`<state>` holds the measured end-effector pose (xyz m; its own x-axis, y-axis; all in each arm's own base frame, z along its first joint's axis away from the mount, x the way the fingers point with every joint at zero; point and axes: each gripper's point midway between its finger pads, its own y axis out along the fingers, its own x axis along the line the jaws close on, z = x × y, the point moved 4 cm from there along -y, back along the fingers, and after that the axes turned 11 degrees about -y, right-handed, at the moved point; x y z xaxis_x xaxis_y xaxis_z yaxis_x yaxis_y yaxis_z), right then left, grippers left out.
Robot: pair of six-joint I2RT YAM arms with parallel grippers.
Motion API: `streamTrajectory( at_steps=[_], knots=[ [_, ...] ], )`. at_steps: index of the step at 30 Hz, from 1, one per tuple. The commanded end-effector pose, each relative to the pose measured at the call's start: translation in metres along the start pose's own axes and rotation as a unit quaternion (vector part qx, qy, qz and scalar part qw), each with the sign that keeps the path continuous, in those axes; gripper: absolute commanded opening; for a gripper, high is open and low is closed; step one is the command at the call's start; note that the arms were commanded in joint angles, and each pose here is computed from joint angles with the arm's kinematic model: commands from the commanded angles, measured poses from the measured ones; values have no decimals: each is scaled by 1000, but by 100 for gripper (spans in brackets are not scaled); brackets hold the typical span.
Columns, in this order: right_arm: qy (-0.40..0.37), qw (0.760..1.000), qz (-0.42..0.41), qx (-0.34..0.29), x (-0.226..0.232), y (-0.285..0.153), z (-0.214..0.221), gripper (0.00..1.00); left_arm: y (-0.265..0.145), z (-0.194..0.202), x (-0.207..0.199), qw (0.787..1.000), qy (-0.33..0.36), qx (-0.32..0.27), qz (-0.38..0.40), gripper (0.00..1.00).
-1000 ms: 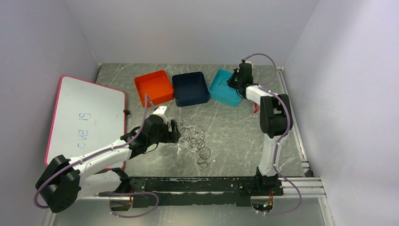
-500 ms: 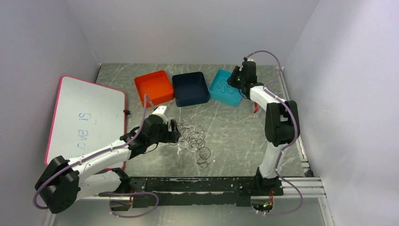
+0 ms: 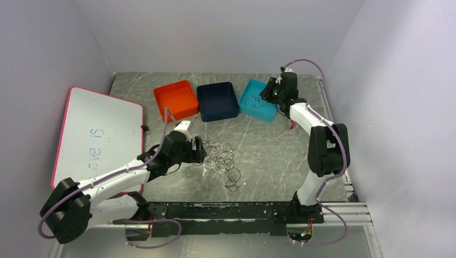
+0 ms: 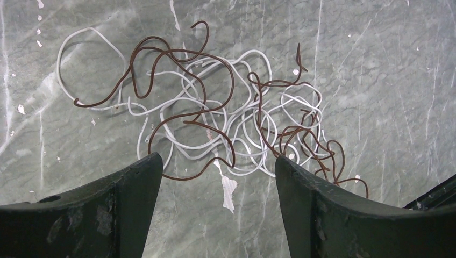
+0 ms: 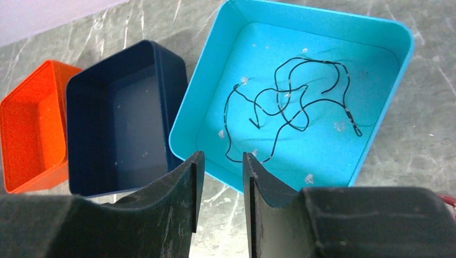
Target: Untangle the cables
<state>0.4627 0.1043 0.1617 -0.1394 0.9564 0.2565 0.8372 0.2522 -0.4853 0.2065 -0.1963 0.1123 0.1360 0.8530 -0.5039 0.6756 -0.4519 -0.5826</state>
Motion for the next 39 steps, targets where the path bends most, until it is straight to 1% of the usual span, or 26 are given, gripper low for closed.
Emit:
streamTrajectory(
  at_steps=[1, 7, 13, 16, 20, 25, 29, 31, 36, 39],
  knots=[
    [-27, 999, -31, 2, 25, -9, -4, 36, -1, -10, -6, 1000, -10, -18, 11, 82],
    [-53, 996, -66, 31, 60, -40, 28, 37, -2, -27, -10, 999, -32, -30, 27, 84],
    [-94, 983, -133, 81, 101, -74, 61, 39, -9, -60, 3, 996, -51, -60, 28, 88],
    [-115, 975, -164, 92, 121, -88, 73, 39, -12, -74, 10, 996, -55, -69, 22, 89],
    [-113, 969, -199, 93, 138, -101, 81, 40, -15, -86, 17, 995, -57, -77, 16, 89],
    [-103, 969, -192, 118, 131, -108, 101, 41, -17, -91, 24, 996, -50, -79, 5, 88],
    [-100, 964, -193, 154, 127, -112, 115, 41, -14, -86, 21, 998, -23, -57, 24, 87],
    [-105, 960, -196, 171, 132, -115, 125, 41, -11, -82, 19, 998, -13, -43, 38, 87],
    [-73, 968, -172, 169, 136, -113, 133, 42, -3, -82, 13, 998, -1, -31, 61, 86],
    [-60, 970, -161, 171, 144, -114, 144, 42, -3, -91, 14, 997, -6, -52, 48, 88]
  ],
)
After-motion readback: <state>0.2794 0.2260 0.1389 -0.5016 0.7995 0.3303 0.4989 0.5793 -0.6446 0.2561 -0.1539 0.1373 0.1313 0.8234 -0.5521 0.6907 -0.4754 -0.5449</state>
